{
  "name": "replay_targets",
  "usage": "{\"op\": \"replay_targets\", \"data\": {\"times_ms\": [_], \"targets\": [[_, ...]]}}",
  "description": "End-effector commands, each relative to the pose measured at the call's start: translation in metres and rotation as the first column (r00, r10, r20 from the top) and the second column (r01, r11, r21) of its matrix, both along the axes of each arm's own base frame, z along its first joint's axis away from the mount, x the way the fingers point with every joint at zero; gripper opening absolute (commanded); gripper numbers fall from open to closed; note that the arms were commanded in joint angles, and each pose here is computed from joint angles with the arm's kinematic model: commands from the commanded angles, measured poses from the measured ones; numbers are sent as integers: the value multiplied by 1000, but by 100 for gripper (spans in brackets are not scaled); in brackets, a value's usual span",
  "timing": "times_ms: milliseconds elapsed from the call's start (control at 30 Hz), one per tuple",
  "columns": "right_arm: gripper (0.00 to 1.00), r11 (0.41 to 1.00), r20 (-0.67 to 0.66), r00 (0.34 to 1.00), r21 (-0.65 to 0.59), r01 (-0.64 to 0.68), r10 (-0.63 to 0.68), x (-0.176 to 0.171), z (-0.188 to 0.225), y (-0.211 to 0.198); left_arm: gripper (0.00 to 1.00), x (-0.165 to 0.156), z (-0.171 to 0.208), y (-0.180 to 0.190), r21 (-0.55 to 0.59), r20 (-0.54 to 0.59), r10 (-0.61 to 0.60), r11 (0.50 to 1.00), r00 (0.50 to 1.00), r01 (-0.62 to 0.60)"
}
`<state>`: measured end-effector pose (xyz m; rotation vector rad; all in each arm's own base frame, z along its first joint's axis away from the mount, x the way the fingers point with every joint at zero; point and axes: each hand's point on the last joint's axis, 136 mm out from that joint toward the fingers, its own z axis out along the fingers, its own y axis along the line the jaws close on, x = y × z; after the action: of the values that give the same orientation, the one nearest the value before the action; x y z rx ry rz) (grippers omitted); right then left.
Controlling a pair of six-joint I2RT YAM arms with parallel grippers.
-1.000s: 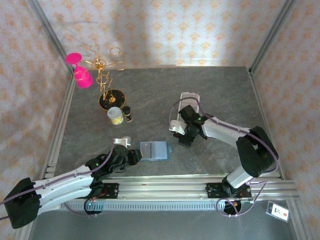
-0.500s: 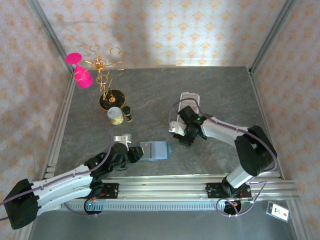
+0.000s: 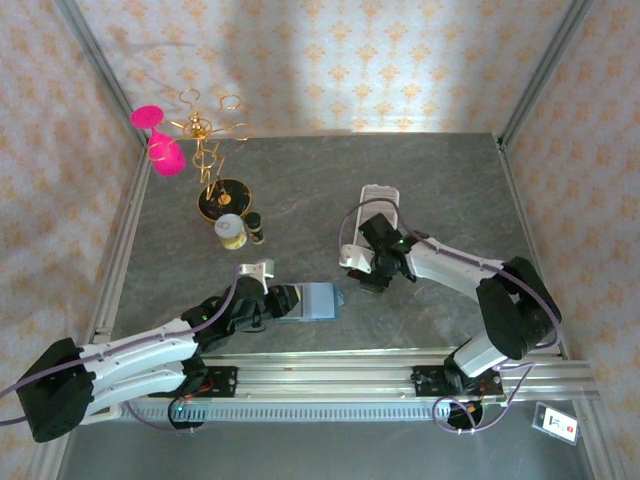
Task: Put the credit cards into the card holder
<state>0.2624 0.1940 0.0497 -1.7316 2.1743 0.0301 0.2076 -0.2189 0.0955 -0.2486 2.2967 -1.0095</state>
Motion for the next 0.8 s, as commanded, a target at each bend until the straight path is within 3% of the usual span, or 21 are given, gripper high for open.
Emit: {"op": "replay_targets", "data": {"times_ms": [0,333,567,767], "targets": [[53,1000,35,999,-1,-8,8,1,5,-1,23,11,29,-18,-106,41,-8,994,999,13],[54,984,86,996,172,-45,30,-2,47,22,40,23,72,-34,-277,117,15,961,993,18],[54,918,140,989,383,-101,50,-14,96,47,43,36,102,-44,-345,196,40,938,980,30],[54,884,179,983,451,-120,42,-22,117,56,46,41,131,-58,-364,301,71,930,951,46]]}}
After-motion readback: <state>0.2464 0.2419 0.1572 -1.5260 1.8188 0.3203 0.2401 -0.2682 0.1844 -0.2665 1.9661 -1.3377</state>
